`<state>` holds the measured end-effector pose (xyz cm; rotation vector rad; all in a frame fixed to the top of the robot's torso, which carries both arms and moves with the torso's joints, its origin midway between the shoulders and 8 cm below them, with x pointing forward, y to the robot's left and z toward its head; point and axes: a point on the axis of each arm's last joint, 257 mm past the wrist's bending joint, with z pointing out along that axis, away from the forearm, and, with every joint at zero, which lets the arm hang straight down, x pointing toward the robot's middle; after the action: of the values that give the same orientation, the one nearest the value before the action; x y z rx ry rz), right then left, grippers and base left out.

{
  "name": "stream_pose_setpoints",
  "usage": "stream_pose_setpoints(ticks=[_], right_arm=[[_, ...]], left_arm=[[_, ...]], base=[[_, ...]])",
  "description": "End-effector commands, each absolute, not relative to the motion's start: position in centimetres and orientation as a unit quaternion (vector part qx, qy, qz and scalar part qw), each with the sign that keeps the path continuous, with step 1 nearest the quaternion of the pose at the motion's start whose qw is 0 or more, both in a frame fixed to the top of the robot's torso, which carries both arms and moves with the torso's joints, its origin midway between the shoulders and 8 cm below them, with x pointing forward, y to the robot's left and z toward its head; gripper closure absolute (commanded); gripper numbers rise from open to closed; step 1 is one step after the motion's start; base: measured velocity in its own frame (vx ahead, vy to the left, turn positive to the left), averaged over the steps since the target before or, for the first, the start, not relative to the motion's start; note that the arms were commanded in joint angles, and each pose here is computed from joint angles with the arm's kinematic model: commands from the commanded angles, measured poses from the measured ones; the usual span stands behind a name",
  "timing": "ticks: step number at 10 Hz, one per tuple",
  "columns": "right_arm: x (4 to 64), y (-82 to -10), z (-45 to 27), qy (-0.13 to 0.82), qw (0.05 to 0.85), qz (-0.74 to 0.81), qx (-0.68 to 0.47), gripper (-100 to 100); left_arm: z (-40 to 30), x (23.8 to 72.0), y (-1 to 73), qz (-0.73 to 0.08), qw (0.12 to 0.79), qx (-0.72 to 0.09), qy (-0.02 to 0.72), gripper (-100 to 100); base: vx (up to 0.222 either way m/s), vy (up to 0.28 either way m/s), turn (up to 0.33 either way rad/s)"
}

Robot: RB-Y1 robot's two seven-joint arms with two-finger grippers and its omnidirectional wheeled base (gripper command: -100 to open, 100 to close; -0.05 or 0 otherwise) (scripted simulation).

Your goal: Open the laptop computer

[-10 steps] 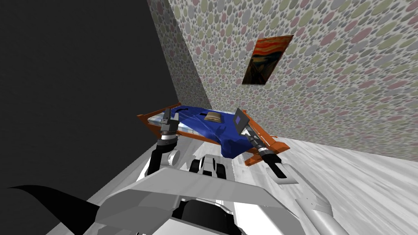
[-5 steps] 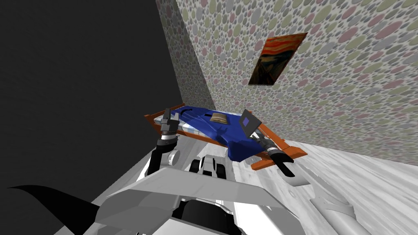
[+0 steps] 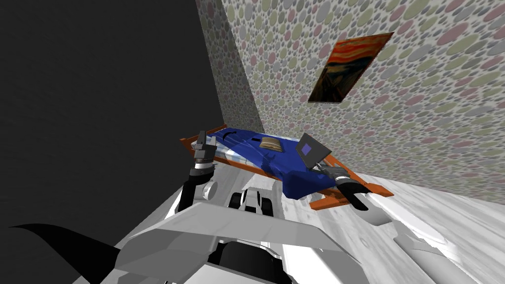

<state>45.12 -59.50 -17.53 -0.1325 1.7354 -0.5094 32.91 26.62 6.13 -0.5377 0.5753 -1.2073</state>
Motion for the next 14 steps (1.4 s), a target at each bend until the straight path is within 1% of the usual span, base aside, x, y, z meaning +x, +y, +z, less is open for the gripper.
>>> stream_pose_setpoints(ticks=[1,3,4,8,9,10,11,12,14], right_arm=[[44.8,-63.4,-15.2,0.744,0.595,-0.292,-0.082,-100],[44.6,-66.3,-13.0,0.733,0.576,-0.346,-0.101,-100],[44.6,-66.3,-13.0,0.733,0.576,-0.346,-0.101,-100],[44.1,-70.8,-8.2,0.706,0.543,-0.435,-0.131,-100],[44.4,-70.3,-8.9,0.711,0.549,-0.422,-0.126,-100],[45.2,-69.8,-11.7,0.725,0.541,-0.406,-0.127,-100],[46.0,-70.2,-10.5,0.717,0.545,-0.416,-0.126,-100],[46.8,-68.9,-13.5,0.734,0.543,-0.389,-0.126,-100],[47.8,-69.5,-12.1,0.724,0.544,-0.405,-0.127,-100]], left_arm=[[6.1,32.9,26.6,-0.553,0.751,-0.246,0.263,0],[6.1,32.9,26.6,-0.553,0.751,-0.246,0.263,0],[6.1,32.9,26.6,-0.553,0.751,-0.246,0.263,0],[6.1,32.9,26.6,-0.553,0.751,-0.246,0.263,0],[6.1,32.9,26.6,-0.553,0.751,-0.246,0.263,0],[6.1,32.9,26.6,-0.553,0.751,-0.246,0.263,0],[6.1,32.9,26.6,-0.553,0.751,-0.246,0.263,0],[6.1,32.9,26.6,-0.553,0.751,-0.246,0.264,0],[6.1,32.9,26.6,-0.553,0.751,-0.246,0.264,0]], base=[[0.029,0.126,0.069],[0.035,0.157,0.053],[0.022,0.112,0.016],[0.018,0.101,0.042],[0.007,0.057,0.004],[-0.001,0.004,-0.266],[-0.007,0.001,-0.138],[-0.012,-0.016,-0.189],[-0.009,-0.012,-0.064]])
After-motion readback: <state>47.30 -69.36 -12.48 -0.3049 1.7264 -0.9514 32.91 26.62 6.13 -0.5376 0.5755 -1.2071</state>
